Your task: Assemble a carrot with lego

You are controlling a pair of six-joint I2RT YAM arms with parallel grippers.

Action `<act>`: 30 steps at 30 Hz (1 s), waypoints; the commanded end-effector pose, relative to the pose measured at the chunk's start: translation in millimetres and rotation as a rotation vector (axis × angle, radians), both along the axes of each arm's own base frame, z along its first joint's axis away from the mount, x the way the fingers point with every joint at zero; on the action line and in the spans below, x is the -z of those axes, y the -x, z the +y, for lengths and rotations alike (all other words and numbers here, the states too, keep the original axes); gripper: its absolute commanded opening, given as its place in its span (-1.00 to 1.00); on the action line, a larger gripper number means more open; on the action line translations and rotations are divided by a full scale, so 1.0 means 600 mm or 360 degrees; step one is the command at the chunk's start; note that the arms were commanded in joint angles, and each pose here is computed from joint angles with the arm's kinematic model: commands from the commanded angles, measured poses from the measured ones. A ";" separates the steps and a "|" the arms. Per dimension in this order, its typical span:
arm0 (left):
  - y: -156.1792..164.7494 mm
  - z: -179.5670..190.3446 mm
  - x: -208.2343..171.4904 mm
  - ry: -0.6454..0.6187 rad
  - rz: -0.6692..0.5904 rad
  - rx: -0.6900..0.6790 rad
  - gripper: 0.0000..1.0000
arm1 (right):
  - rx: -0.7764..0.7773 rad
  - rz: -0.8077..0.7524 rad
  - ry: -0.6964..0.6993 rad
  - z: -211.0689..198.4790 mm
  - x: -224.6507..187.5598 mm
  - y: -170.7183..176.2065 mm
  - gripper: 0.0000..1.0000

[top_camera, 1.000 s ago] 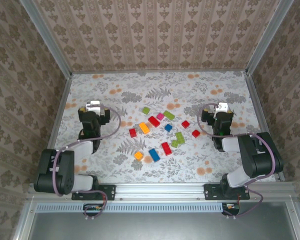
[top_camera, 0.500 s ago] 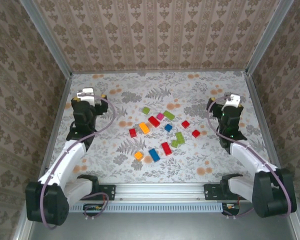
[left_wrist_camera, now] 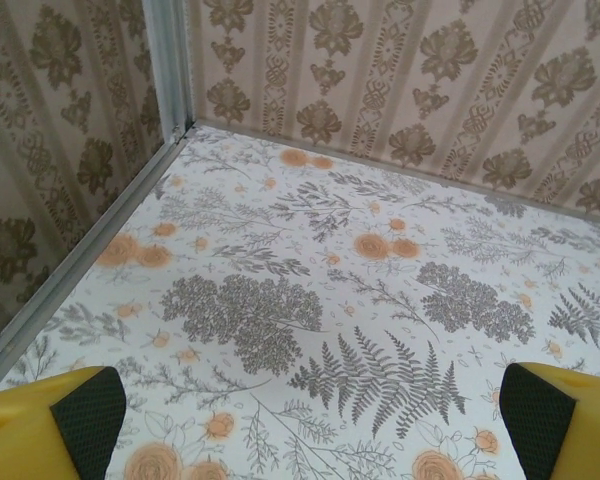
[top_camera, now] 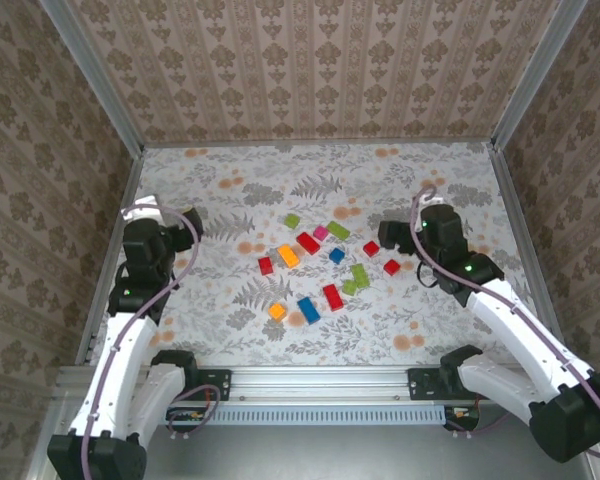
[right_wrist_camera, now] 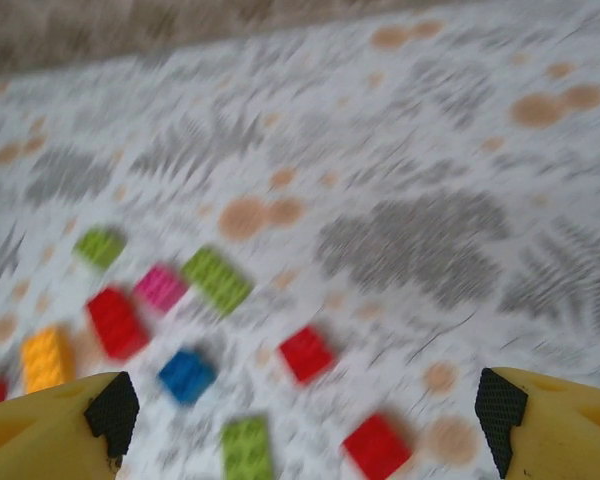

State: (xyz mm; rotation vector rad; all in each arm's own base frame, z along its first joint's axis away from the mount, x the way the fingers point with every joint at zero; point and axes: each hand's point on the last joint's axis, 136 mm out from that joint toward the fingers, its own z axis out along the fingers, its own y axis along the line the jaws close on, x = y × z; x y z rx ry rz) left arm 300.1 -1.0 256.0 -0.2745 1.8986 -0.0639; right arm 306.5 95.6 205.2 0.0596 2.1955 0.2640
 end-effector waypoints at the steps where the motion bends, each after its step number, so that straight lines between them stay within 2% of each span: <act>1: 0.023 0.020 0.027 0.0123 0.0077 -0.0126 1.00 | -0.0172 0.0333 0.0026 0.040 0.052 0.063 0.71; 4: 0.022 0.003 0.018 0.0140 0.0053 -0.0024 1.00 | -0.0325 0.0387 0.0165 0.085 0.066 0.086 0.67; 6: 0.019 0.005 0.028 0.0202 0.0087 -0.0060 1.00 | -0.0444 0.0421 0.0253 0.120 0.072 0.099 0.69; 11: -0.010 0.008 0.082 0.0183 0.0452 -0.0089 1.00 | -0.0640 0.0535 0.0565 0.184 0.100 0.122 0.70; 13: -0.022 0.003 0.105 0.0192 0.0580 -0.0065 1.00 | -0.0690 0.0556 0.0654 0.205 0.109 0.129 0.63; 16: -0.029 -0.003 0.119 0.0204 0.0616 -0.0037 1.00 | -0.0759 0.0540 0.0608 0.235 0.115 0.138 0.60; 19: -0.028 -0.009 0.116 0.0264 0.0558 -0.0031 1.00 | -0.0828 0.0562 0.0528 0.263 0.118 0.149 0.56; 24: -0.021 -0.018 0.110 0.0313 0.0472 0.0023 1.00 | -0.0908 0.0606 0.0610 0.307 0.144 0.161 0.50; 30: -0.018 0.006 0.141 0.0250 0.0587 -0.0073 0.96 | -0.0935 0.0675 0.0689 0.344 0.184 0.161 0.40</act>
